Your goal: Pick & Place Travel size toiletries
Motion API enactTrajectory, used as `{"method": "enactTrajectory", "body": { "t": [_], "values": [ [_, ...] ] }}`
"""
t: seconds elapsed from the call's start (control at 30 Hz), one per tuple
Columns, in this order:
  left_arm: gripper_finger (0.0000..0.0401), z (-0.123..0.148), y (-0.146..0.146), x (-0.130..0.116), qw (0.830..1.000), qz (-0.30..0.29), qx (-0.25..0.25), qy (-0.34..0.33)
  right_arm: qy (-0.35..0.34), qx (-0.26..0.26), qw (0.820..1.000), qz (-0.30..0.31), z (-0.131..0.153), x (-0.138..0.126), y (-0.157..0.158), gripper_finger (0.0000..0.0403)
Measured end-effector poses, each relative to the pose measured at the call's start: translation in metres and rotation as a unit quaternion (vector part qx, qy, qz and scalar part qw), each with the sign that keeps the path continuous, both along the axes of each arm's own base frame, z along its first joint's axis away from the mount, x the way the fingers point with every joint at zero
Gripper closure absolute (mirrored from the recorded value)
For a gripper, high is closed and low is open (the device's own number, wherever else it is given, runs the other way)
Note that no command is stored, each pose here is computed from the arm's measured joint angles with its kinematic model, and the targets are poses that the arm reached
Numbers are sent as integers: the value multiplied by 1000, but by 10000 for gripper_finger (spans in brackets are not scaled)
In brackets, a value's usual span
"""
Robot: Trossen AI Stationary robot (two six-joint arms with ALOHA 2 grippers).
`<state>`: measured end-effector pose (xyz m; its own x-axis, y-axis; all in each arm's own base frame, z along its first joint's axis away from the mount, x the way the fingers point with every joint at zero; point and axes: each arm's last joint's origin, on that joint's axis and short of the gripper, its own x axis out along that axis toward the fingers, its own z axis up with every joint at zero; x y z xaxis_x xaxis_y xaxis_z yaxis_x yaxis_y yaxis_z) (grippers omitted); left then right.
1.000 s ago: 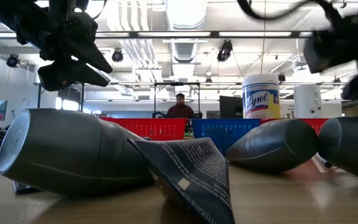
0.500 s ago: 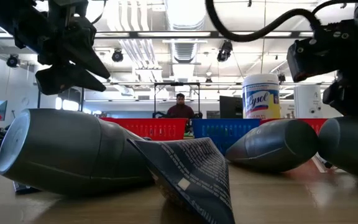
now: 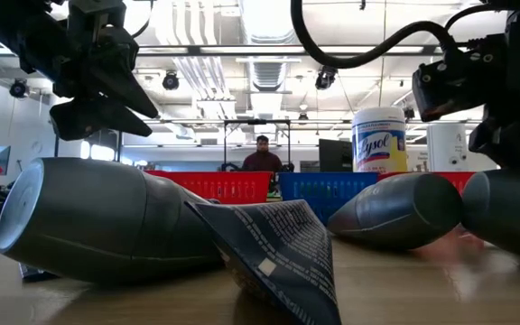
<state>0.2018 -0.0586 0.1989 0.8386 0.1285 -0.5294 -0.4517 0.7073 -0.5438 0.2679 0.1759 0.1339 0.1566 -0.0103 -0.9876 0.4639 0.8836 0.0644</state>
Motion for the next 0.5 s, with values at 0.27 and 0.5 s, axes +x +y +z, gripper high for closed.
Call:
{"method": "enactTrajectory", "body": {
  "t": [0.27,0.5],
  "values": [
    [247,1,0,0,1000,-2,2,-4,2,9,1000,-22,2,-1,0,382],
    [247,12,-2,7,998,-15,2,-67,-69,-16,990,-123,32,-7,-10,379]
  ]
}}
